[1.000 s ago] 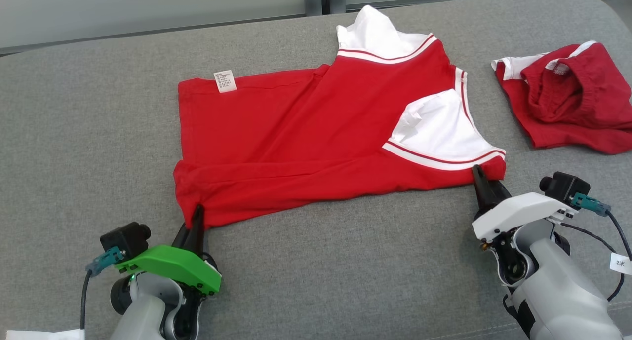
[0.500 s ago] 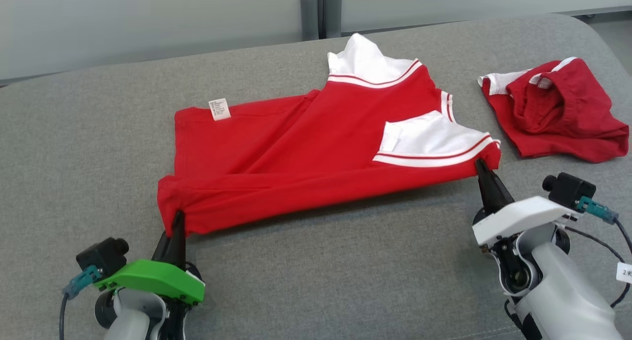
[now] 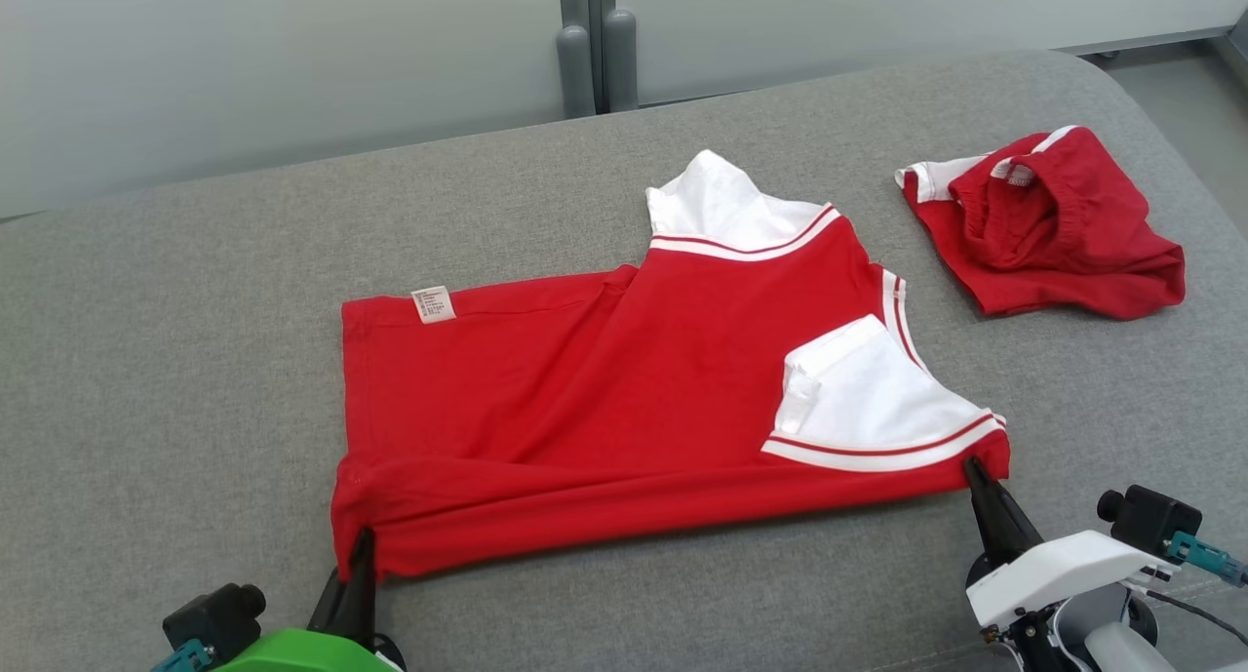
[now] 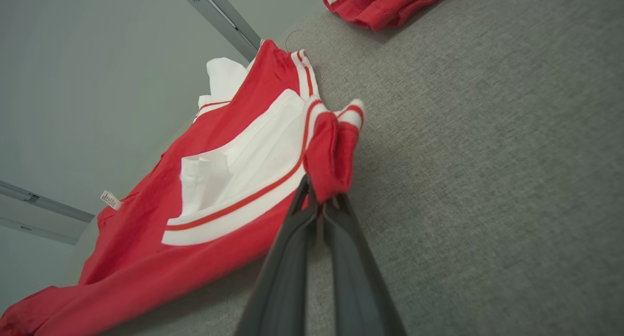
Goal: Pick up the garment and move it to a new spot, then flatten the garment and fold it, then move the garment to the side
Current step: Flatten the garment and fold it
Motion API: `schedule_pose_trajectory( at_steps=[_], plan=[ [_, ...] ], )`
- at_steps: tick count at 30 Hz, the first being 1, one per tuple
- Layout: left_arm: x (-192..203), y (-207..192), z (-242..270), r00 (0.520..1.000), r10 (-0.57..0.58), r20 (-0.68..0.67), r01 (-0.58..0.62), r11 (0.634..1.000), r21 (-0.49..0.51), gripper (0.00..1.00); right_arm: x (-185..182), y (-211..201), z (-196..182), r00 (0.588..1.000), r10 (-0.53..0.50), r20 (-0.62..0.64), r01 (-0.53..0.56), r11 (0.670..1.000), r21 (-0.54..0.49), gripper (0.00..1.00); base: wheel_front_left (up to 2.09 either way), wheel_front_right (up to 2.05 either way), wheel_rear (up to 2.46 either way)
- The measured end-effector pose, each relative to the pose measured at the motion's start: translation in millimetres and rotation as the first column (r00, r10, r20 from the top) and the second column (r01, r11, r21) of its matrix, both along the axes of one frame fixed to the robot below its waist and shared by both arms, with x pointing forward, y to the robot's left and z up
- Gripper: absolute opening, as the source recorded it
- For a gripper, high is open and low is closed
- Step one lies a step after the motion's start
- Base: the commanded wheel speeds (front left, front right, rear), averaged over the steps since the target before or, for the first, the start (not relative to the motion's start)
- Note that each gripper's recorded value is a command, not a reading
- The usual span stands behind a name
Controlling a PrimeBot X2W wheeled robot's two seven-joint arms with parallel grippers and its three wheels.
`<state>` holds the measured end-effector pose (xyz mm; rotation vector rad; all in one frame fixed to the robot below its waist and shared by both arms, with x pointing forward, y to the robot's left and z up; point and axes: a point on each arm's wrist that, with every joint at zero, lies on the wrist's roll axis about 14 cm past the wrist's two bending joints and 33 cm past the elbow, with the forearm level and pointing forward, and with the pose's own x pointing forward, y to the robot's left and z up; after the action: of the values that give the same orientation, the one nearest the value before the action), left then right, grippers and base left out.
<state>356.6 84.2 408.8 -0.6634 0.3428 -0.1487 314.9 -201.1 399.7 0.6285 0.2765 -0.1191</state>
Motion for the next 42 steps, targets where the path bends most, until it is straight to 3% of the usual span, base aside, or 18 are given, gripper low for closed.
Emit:
schedule_pose_trajectory(
  at_steps=[11,12,13,15,16,17,18,20,31,36,42],
  plan=[
    [-16,-4,-4,0.999,-0.024,-0.035,0.025,0.999,0.023,0.0,-14,2,-16,0.998,0.03,-0.058,-0.031,0.999,-0.013,0.0,0.0,0.0,0.0],
    [-19,-2,-6,0.999,-0.02,-0.047,0.021,0.999,0.028,0.0,-16,4,-18,0.997,0.036,-0.066,-0.037,0.999,-0.015,0.13,0.0,0.0,0.0],
    [-21,-1,-9,0.998,-0.019,-0.057,0.021,0.999,0.032,0.0,-16,5,-20,0.997,0.042,-0.072,-0.044,0.999,-0.019,0.13,0.0,0.0,0.0],
    [-27,-2,-13,0.996,-0.034,-0.078,0.037,0.999,0.038,0.0,-17,5,-21,0.996,0.045,-0.076,-0.047,0.999,-0.023,0.42,0.0,0.0,0.0],
    [-29,-2,-15,0.995,-0.037,-0.089,0.041,0.998,0.042,0.0,-17,4,-21,0.996,0.044,-0.077,-0.046,0.999,-0.024,0.81,0.0,0.0,0.0],
    [-30,-3,-14,0.995,-0.042,-0.091,0.046,0.998,0.043,0.0,-17,4,-21,0.996,0.043,-0.077,-0.045,0.999,-0.025,1.0,0.0,0.0,0.0],
    [-30,-3,-14,0.995,-0.041,-0.091,0.045,0.998,0.045,0.29,-17,3,-21,0.996,0.04,-0.08,-0.042,0.999,-0.027,1.0,0.0,0.0,0.0],
    [-31,2,-15,0.995,-0.032,-0.096,0.038,0.998,0.058,1.0,-19,-4,-23,0.996,0.031,-0.089,-0.035,0.999,-0.042,1.0,0.0,0.0,0.0],
    [-28,48,-19,0.992,0.071,-0.105,-0.054,0.987,0.149,1.0,-17,-57,-11,0.996,-0.046,-0.075,0.033,0.986,-0.166,1.0,0.0,0.0,0.0],
    [-15,44,-3,0.999,0.031,-0.045,-0.022,0.984,0.175,1.0,2,-56,9,1.0,-0.006,-0.011,0.003,0.978,-0.208,1.0,0.0,0.0,0.0],
    [28,23,32,0.995,-0.066,0.073,0.05,0.977,0.207,1.0,43,-42,39,0.991,0.112,0.075,-0.085,0.951,-0.297,1.0,0.0,0.0,0.0]
  ],
)
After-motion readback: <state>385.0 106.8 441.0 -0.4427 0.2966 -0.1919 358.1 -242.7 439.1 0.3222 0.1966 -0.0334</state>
